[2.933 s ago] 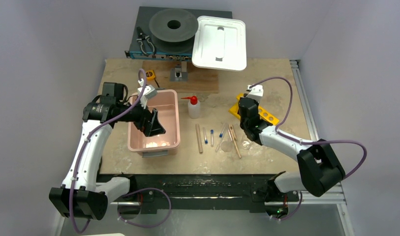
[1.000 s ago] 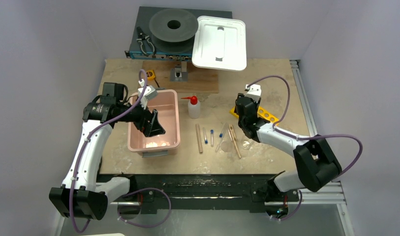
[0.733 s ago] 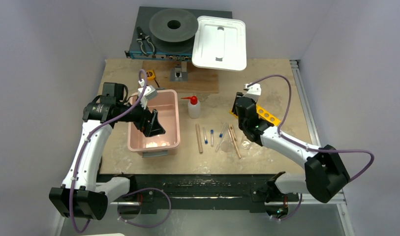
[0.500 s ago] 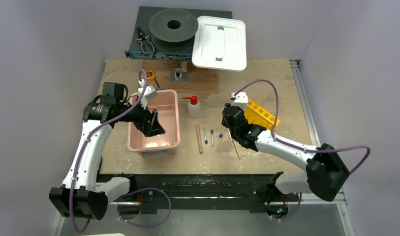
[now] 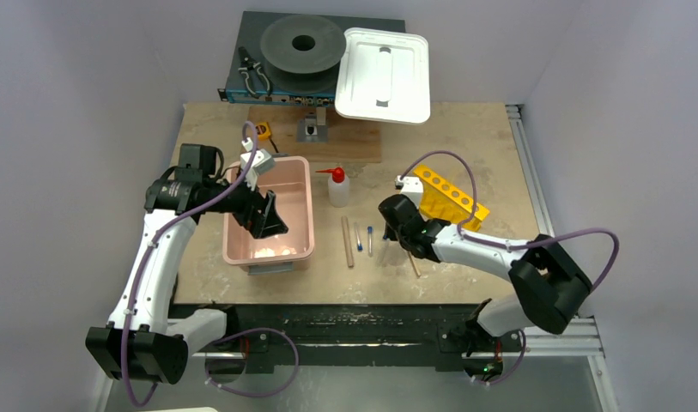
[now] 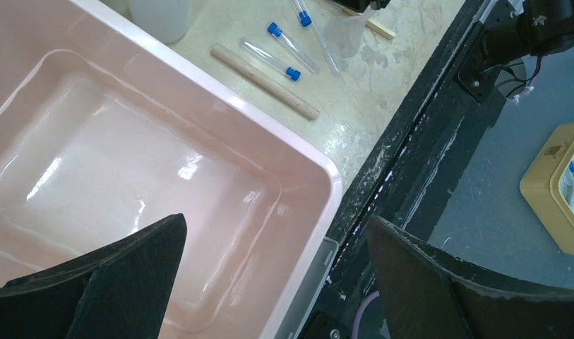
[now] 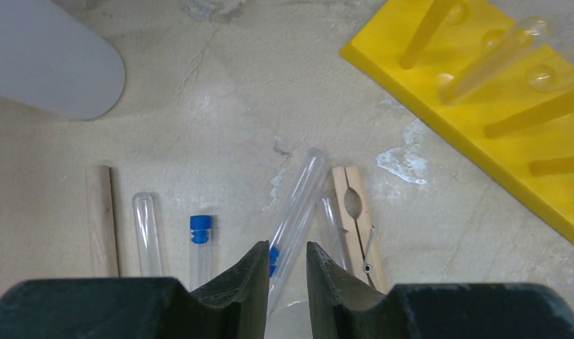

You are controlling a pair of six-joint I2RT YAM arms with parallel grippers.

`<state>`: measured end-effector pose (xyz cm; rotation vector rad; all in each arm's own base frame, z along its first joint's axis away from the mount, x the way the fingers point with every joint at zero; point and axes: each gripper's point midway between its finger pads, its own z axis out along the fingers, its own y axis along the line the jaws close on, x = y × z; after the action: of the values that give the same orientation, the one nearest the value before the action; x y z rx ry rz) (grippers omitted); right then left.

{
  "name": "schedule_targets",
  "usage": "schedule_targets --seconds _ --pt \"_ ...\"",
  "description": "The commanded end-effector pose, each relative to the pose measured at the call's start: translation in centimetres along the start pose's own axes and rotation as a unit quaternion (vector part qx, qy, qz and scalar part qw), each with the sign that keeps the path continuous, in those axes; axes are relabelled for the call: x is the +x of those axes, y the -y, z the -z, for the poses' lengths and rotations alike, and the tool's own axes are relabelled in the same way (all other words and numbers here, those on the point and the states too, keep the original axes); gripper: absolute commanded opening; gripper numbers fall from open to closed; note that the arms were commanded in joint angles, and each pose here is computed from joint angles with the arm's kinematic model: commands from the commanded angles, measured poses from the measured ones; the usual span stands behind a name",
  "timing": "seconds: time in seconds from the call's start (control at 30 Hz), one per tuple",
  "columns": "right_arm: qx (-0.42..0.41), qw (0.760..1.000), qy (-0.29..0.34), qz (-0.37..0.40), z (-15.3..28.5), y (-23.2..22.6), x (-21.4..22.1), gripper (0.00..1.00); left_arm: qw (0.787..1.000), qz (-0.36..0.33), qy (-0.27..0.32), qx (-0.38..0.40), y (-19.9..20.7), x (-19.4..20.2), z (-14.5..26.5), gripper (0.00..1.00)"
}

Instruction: Organize the chemistry lab equipment

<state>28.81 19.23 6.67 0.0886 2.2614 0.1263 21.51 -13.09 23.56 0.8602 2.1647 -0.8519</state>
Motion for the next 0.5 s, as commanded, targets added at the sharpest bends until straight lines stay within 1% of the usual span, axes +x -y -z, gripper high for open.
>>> schedule_targets --seconds 0.0,0.13,0.47 --pt "-0.013 1.000 -0.016 -0.013 -0.6 -2.1 -0.9 0.23 1.000 -0.013 0.007 0.000 -0.7 -0.2 -0.5 1.00" --pt "-0.007 0.999 -0.039 -0.021 -1.3 -2.2 -0.3 0.21 1.000 -0.015 0.004 0.002 -1.4 -0.5 -1.0 1.00" --pt "0.006 0.997 -0.079 0.003 -3.1 -3.2 0.7 0.21 0.999 -0.040 -0.002 0.001 -3.1 -0.9 -1.9 1.00"
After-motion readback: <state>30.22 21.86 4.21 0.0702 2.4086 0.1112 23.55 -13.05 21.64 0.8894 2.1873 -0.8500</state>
